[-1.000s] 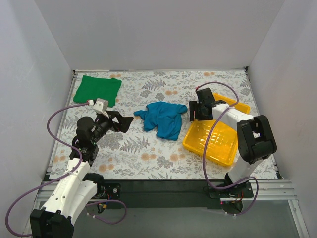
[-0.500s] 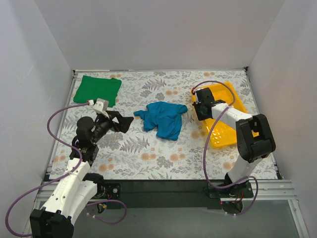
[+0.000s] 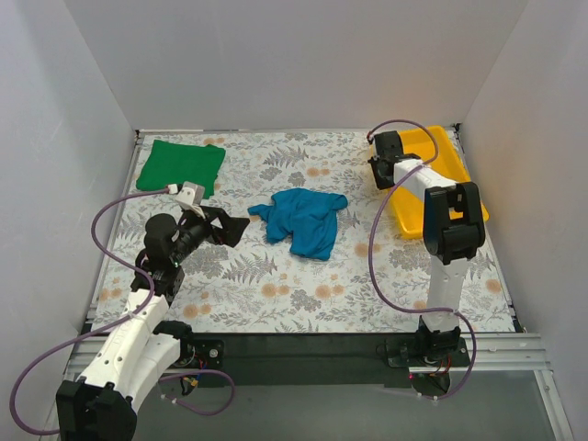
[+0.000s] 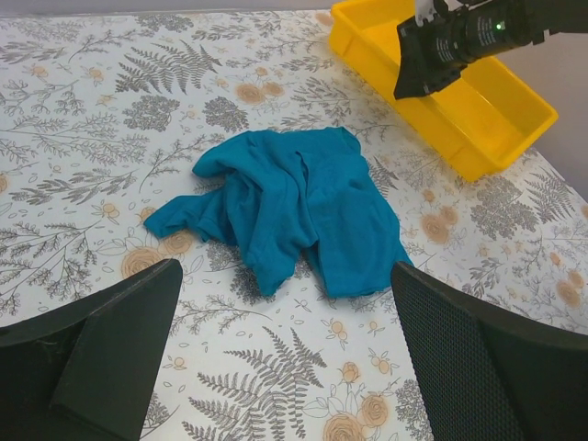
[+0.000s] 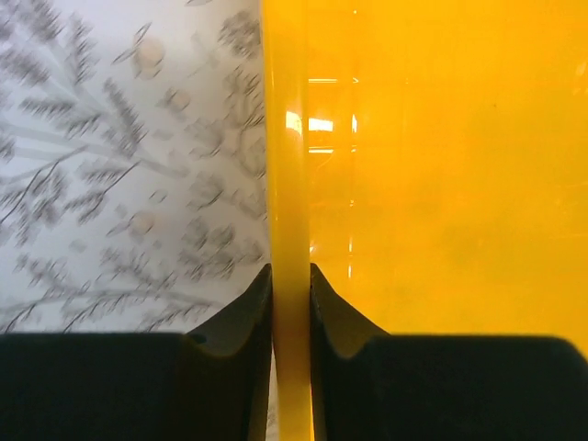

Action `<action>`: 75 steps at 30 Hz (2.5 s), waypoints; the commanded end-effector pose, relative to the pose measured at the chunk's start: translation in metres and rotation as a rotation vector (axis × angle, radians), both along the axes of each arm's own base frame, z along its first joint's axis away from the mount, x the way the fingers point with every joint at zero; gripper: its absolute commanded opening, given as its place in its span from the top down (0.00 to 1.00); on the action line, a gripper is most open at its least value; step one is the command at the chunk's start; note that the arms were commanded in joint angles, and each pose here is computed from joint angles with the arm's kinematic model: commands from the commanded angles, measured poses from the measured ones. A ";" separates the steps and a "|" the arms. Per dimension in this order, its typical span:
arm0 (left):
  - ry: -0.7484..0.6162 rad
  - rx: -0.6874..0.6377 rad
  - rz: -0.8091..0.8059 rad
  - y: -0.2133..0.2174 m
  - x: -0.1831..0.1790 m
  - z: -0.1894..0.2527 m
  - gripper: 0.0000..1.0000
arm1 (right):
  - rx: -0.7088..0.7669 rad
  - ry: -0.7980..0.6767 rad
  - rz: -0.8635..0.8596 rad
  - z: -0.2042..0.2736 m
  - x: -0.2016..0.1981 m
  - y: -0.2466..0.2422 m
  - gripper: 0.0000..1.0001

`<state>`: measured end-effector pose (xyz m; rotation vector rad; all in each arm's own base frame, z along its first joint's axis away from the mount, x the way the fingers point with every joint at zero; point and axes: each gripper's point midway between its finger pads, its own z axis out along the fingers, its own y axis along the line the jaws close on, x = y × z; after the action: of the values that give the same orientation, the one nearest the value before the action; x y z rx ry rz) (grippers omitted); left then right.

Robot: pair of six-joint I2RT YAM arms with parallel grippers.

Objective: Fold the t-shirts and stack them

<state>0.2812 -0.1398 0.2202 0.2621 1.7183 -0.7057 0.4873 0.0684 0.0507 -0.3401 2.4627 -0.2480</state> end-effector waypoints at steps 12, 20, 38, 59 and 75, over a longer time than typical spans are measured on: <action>0.016 0.021 -0.028 -0.004 0.001 -0.010 0.03 | -0.086 -0.180 -0.185 0.034 0.099 -0.073 0.88; 0.016 0.020 -0.035 -0.006 0.001 -0.010 0.03 | -0.083 -0.205 -0.160 0.043 0.112 -0.077 0.61; 0.246 -0.111 -0.124 -0.043 0.003 -0.028 0.14 | 0.129 -0.339 0.642 0.166 -0.042 0.052 0.05; 0.441 0.428 0.074 -0.087 0.073 -0.115 0.53 | 0.685 -0.268 1.120 0.107 -0.243 0.103 0.02; 0.427 0.462 0.008 -0.106 0.093 -0.107 1.00 | 0.767 -0.191 1.094 0.103 -0.237 0.112 0.08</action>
<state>0.3597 -0.2349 0.0594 0.4439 2.4216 -0.3170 0.2463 0.1646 0.1495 -1.1137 1.6800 0.9637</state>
